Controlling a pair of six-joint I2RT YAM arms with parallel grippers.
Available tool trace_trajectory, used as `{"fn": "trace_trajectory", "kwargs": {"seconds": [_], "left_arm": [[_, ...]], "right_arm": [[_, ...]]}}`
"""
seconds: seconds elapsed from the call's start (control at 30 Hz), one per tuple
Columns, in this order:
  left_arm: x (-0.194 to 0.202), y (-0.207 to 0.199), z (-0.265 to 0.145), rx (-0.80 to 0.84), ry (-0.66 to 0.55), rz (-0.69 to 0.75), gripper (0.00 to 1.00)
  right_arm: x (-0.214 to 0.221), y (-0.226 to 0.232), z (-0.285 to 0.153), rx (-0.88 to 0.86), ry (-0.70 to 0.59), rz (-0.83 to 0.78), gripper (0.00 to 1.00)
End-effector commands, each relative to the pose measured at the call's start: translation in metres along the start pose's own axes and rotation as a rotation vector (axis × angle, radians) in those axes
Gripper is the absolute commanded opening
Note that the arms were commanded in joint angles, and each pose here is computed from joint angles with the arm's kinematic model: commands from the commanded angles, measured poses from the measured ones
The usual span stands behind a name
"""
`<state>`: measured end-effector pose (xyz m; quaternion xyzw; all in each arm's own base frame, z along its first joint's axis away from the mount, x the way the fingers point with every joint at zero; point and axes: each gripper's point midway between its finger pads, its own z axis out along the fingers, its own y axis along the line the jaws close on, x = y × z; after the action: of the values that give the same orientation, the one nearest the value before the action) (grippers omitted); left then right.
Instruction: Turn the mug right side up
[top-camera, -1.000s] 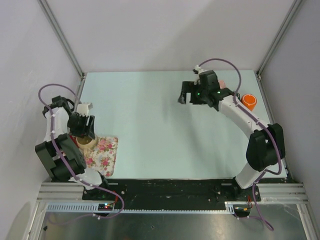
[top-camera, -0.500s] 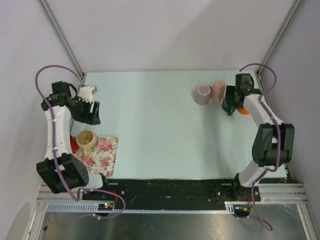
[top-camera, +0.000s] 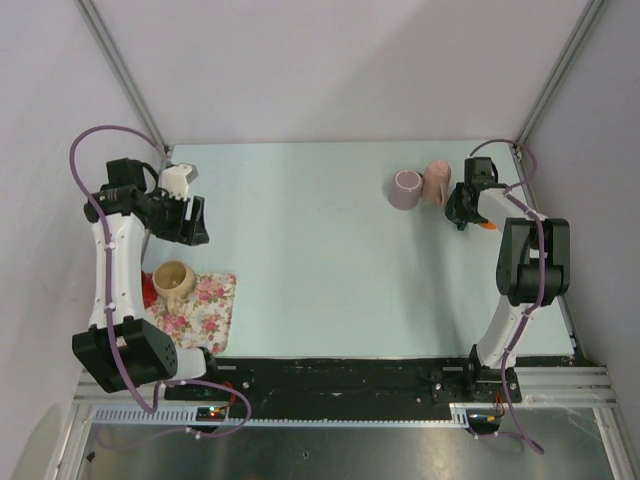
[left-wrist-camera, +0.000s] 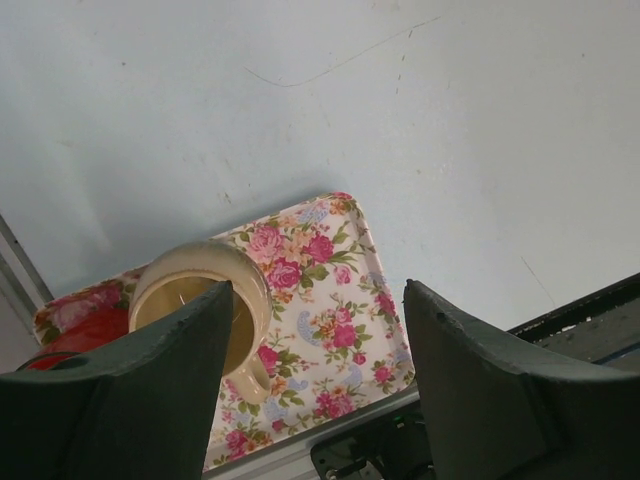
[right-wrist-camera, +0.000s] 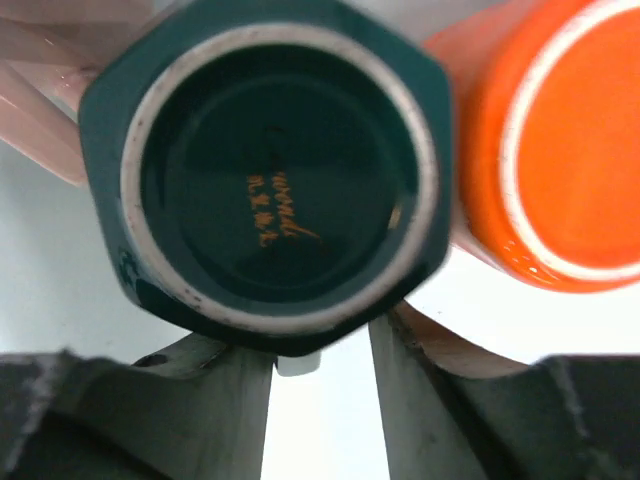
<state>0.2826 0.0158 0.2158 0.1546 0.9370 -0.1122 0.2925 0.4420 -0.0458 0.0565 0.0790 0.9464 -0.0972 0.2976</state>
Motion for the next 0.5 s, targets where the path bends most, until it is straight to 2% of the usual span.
{"fn": "trace_trajectory", "kwargs": {"seconds": [0.0,0.13,0.17,0.33,0.47], "left_arm": [[-0.019,-0.013,-0.018,0.008,-0.081,0.013,0.73],[-0.022,-0.018,-0.017,0.024,-0.088,0.015,0.73],[-0.023,-0.020,-0.017,0.031,-0.089,0.012,0.73],[-0.035,-0.031,-0.023,0.068,-0.127,-0.007,0.74],[-0.056,-0.046,-0.038,0.102,-0.197,0.008,0.79]], "right_arm": [[-0.011,0.002,0.014,-0.005,-0.045,-0.005,0.37],[-0.018,0.004,0.011,-0.024,-0.058,-0.003,0.07],[-0.021,0.004,0.006,-0.029,-0.067,-0.002,0.04],[-0.044,0.000,-0.040,-0.052,-0.140,0.045,0.00],[-0.085,-0.006,-0.120,-0.102,-0.328,0.126,0.00]]}}
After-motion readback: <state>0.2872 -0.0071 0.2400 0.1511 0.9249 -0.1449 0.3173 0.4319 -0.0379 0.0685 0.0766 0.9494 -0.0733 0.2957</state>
